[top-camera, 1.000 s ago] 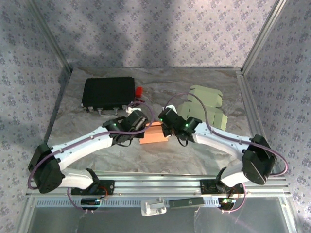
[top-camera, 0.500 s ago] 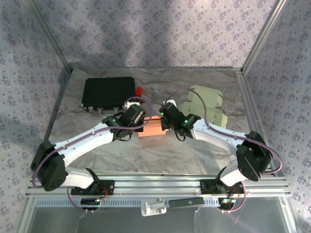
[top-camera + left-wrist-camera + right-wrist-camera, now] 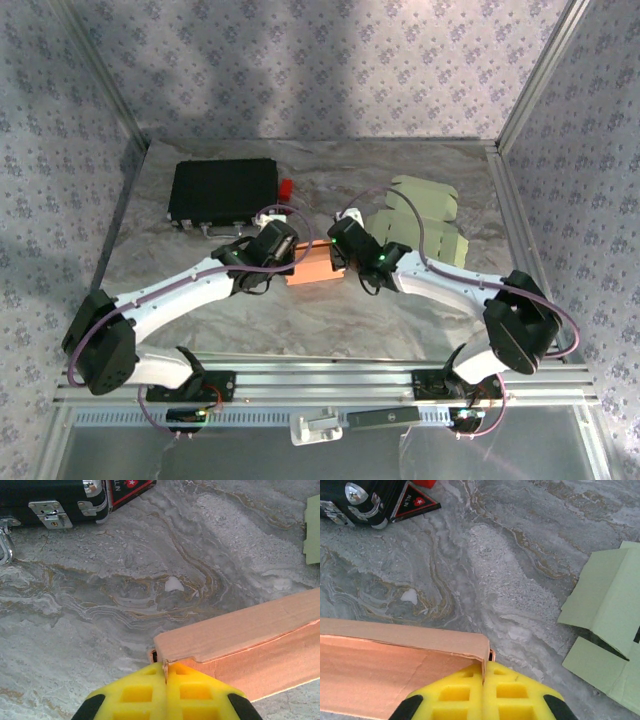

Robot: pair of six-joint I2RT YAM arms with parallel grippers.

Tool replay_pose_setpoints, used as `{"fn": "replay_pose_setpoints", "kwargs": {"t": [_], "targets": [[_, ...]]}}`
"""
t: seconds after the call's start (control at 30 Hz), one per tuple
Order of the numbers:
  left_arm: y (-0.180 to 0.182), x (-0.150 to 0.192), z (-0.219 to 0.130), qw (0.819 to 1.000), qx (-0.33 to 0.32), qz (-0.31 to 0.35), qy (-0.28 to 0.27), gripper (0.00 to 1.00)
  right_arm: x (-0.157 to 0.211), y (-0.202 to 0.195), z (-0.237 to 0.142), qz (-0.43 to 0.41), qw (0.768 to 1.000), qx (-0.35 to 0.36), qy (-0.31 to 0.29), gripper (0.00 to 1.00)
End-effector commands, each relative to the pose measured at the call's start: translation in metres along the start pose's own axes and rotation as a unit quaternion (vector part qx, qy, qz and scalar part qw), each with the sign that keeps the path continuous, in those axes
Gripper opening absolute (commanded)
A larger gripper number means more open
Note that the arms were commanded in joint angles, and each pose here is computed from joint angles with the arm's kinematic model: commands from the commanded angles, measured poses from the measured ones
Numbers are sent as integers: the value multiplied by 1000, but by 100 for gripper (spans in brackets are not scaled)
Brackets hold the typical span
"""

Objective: Fold the paper box

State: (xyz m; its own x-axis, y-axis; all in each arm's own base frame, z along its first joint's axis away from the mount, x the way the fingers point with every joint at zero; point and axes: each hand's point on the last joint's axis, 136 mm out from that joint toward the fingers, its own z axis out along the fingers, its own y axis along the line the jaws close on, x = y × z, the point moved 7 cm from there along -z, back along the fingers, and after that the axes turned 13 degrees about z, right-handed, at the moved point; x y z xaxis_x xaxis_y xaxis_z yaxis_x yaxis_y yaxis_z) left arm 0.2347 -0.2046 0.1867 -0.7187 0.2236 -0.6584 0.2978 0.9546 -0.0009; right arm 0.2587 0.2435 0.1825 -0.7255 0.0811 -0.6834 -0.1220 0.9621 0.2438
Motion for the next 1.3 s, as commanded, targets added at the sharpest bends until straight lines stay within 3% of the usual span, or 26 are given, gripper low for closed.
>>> {"fn": "replay_pose_setpoints", "kwargs": {"t": [0.0, 0.53, 0.7, 0.87, 1.07, 1.27], "targets": [[-11, -3, -2, 999, 41, 0, -11, 0, 11, 5, -4, -6, 1000, -21, 10, 0], [-13, 14, 3, 1000, 21, 18, -9, 0, 31, -8, -10, -38, 999, -1, -15, 0], [-14, 20, 4, 999, 0, 31, -10, 0, 30, -5, -16, -36, 999, -4, -11, 4], [-13, 26, 5, 999, -22, 35, -10, 0, 30, -2, -24, -20, 1000, -11, 4, 17], [-11, 26, 0, 999, -36, 33, -16, 0, 33, 4, -44, 33, 998, -44, 39, 44], [-14, 24, -2, 998, -42, 38, -18, 0, 32, 6, -60, 87, 991, -81, 58, 54]]}}
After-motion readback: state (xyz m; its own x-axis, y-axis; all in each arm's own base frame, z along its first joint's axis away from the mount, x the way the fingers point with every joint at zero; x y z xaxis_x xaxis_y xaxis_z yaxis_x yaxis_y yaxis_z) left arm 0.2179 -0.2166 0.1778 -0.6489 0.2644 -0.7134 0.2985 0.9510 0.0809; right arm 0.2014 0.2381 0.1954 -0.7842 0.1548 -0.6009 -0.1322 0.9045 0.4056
